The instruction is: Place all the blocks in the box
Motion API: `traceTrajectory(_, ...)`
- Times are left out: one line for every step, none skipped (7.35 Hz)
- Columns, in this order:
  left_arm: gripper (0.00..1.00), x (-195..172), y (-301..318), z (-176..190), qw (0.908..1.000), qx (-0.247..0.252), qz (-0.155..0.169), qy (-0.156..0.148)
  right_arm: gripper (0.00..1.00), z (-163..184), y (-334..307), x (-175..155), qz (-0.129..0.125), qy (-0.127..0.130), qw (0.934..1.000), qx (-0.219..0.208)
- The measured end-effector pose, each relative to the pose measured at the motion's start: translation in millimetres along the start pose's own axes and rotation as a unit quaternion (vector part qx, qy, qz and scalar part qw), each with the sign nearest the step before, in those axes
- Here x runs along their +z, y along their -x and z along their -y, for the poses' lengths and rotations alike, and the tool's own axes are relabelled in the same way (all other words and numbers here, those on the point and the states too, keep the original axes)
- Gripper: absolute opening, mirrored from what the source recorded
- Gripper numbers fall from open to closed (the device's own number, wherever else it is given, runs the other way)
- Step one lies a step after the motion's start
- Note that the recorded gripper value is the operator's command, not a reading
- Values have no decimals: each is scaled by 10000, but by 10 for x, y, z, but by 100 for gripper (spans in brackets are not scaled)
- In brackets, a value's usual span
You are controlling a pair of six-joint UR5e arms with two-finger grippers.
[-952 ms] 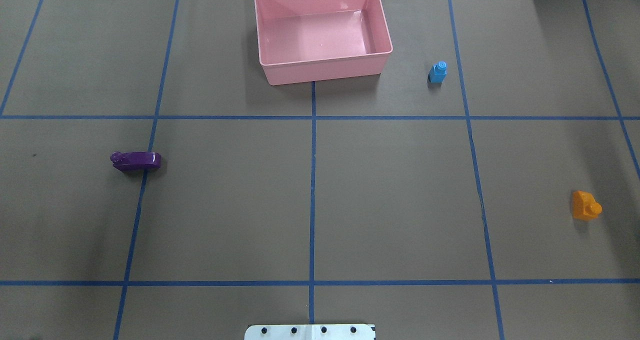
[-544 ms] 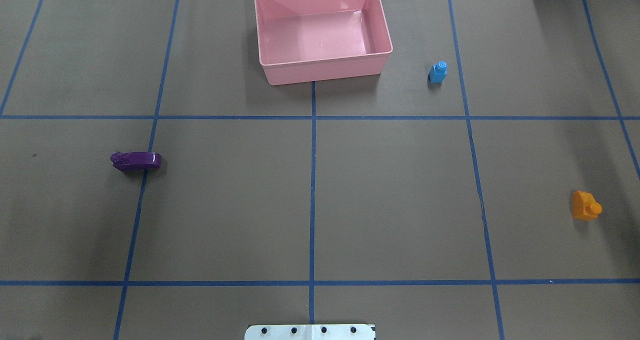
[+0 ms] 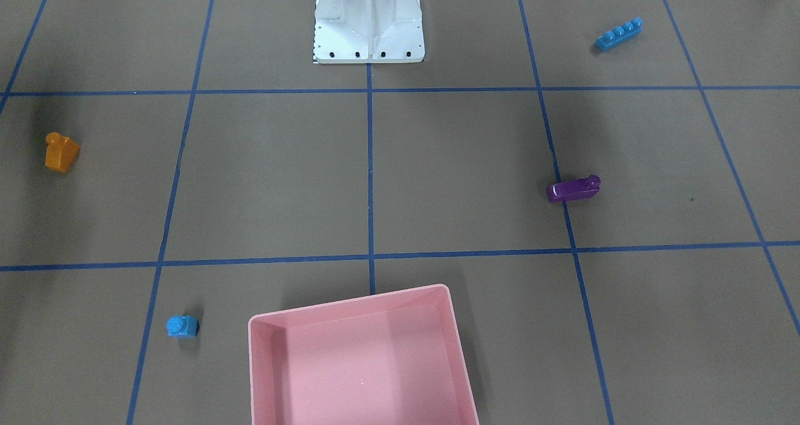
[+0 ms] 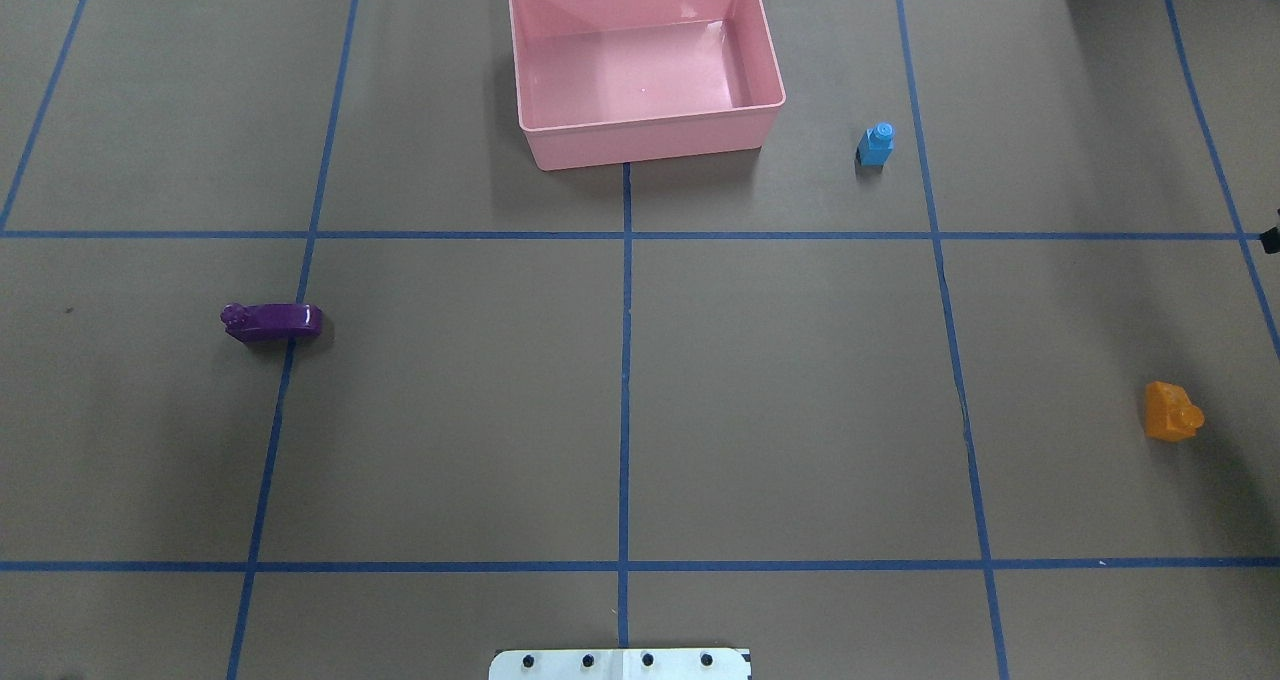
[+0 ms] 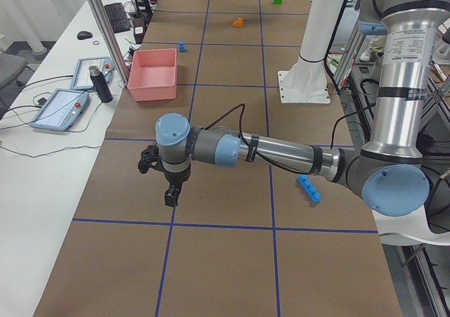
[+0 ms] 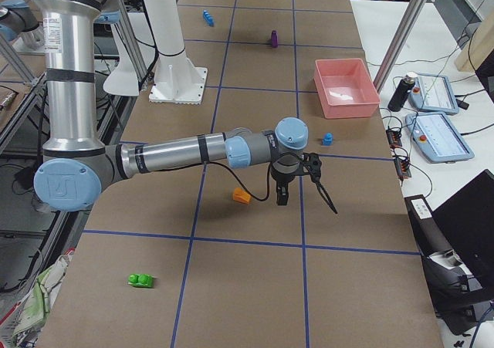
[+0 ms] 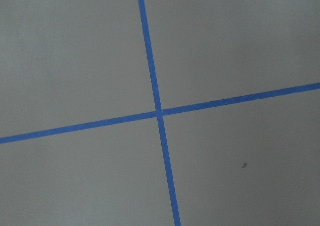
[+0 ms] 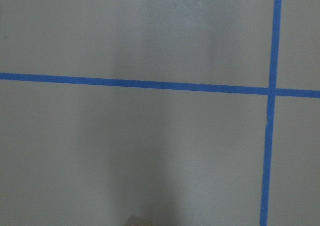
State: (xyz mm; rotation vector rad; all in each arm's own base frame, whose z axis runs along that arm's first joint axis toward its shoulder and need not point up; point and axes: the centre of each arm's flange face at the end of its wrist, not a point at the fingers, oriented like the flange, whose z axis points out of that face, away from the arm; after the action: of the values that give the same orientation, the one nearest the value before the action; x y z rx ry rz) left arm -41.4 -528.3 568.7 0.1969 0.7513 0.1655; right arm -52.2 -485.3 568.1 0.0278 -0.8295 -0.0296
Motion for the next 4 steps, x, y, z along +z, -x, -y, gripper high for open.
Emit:
traceTrajectory(100, -9, -30, 27, 9999, 28, -93, -33, 100, -139, 139, 223, 83, -23, 9998, 157)
traceTrajectory(100, -7, -75, 47, 9997, 49, -218, -46, 100, -300, 326, 492, 118, 27, 9993, 366)
traceTrajectory(100, 14, -125, 78, 9995, 78, -299, -33, 100, -460, 495, 749, 89, 131, 9987, 484)
traceTrajectory(100, 28, -189, 134, 9994, 75, -340, -22, 100, -587, 603, 965, 48, 294, 9984, 476)
